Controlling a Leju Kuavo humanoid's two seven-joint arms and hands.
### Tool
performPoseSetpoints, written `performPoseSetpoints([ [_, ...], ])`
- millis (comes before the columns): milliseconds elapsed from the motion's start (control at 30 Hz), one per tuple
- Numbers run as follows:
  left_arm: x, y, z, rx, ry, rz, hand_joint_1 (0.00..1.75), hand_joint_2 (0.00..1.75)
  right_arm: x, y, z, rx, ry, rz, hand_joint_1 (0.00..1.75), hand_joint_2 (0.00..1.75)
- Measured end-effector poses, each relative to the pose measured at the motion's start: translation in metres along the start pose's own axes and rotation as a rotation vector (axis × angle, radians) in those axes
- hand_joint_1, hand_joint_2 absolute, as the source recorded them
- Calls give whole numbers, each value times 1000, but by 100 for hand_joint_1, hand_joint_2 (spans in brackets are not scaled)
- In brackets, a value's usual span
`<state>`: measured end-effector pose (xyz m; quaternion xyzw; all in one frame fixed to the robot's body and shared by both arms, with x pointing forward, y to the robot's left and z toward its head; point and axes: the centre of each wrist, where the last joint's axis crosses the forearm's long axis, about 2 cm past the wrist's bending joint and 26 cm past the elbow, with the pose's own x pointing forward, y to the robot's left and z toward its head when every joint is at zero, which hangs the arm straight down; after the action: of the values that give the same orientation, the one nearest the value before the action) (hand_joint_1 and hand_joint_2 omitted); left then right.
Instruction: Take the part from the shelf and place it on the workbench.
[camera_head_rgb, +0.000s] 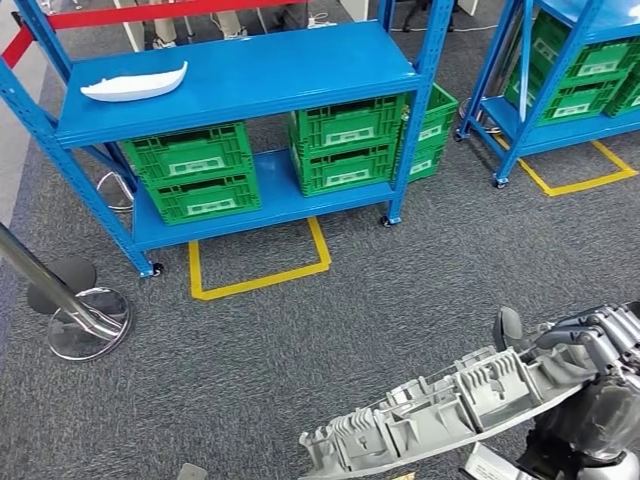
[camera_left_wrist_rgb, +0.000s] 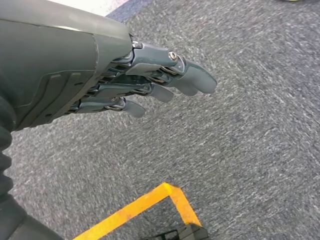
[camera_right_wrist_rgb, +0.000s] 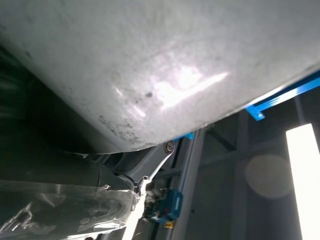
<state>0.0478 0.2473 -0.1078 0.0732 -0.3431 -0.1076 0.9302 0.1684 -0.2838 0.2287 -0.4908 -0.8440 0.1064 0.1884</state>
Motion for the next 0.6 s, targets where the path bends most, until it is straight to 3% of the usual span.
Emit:
performPoseSetpoints([
  [600,4,1,-3,-13,7,2,0,175,-10,-7,-1,-28,69,32,175,175],
])
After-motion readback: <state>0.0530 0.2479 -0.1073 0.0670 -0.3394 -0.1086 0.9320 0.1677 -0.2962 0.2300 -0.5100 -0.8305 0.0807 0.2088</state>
